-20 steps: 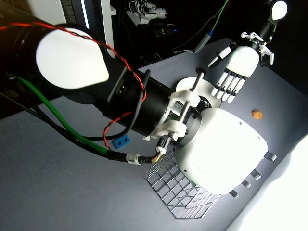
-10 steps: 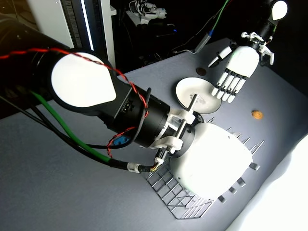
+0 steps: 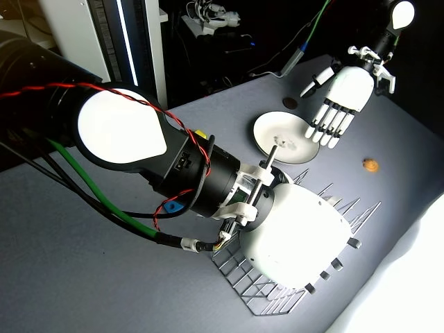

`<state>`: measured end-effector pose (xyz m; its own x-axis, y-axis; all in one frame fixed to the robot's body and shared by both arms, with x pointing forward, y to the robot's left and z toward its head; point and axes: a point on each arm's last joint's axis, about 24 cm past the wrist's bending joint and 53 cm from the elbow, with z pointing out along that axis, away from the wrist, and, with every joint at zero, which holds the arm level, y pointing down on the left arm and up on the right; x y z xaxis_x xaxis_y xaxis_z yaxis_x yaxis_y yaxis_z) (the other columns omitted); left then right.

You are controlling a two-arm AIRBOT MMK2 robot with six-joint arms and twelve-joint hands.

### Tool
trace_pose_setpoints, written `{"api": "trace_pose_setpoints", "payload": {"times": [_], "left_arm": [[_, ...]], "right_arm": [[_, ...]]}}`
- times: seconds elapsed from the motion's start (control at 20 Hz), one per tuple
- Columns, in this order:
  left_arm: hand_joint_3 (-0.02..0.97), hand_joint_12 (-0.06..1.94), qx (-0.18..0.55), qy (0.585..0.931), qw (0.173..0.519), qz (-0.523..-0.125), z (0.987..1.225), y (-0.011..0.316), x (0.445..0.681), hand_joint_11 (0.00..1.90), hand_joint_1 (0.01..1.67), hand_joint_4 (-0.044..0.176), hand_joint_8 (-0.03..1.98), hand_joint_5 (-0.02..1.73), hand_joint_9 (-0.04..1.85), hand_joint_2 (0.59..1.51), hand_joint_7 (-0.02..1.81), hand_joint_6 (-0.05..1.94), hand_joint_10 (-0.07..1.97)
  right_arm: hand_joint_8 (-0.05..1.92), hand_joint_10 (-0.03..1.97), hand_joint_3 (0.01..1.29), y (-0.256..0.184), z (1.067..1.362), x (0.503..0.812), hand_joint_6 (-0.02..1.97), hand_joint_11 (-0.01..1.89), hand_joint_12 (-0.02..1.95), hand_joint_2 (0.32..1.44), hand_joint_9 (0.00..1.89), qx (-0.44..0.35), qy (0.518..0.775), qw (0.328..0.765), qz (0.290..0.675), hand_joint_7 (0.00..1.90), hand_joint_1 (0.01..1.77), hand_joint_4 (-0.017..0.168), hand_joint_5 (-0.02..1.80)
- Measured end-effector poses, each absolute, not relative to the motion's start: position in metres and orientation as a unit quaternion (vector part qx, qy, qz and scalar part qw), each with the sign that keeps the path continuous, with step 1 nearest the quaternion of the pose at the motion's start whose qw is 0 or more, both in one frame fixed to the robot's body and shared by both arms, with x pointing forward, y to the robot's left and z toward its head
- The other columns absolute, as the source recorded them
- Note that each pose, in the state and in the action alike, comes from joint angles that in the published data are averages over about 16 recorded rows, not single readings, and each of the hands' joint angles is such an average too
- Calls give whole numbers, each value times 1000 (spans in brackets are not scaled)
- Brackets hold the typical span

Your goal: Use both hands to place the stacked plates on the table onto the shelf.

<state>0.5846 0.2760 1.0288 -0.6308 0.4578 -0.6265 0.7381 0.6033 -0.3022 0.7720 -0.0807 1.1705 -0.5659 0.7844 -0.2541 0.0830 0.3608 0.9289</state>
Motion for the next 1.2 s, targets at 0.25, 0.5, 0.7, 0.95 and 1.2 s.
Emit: {"api": "trace_pose_setpoints", "payload": {"times": [0.25,0.5,0.7,0.95,1.2], "left_arm": [[19,15,349,859,251,-277,1028,276,584,22,23,7,2,26,14,1192,12,19,3],[19,15,348,861,247,-276,1025,278,583,22,23,7,-4,25,14,1192,6,19,4],[19,15,346,864,242,-273,1021,279,581,22,22,7,-9,25,16,1193,0,19,4],[19,14,341,870,233,-268,1013,283,576,22,22,6,-15,28,20,1194,-8,19,8],[19,14,334,878,223,-259,1003,288,572,22,22,5,-19,30,26,1196,-11,10,17]], "right_arm": [[311,204,17,-76,1177,770,611,570,1139,1087,937,288,739,362,491,920,1195,-6,745],[55,112,17,-69,1191,767,291,442,1167,1080,873,269,736,367,502,884,1151,-5,728],[20,67,17,-59,1212,761,86,361,1170,1067,833,232,733,380,515,847,1129,-3,729],[14,42,17,-37,1241,744,71,312,1172,1054,799,145,733,413,520,809,1115,-4,737],[14,29,17,-3,1261,710,65,250,1169,1057,730,32,732,445,515,752,1106,-4,713]]}}
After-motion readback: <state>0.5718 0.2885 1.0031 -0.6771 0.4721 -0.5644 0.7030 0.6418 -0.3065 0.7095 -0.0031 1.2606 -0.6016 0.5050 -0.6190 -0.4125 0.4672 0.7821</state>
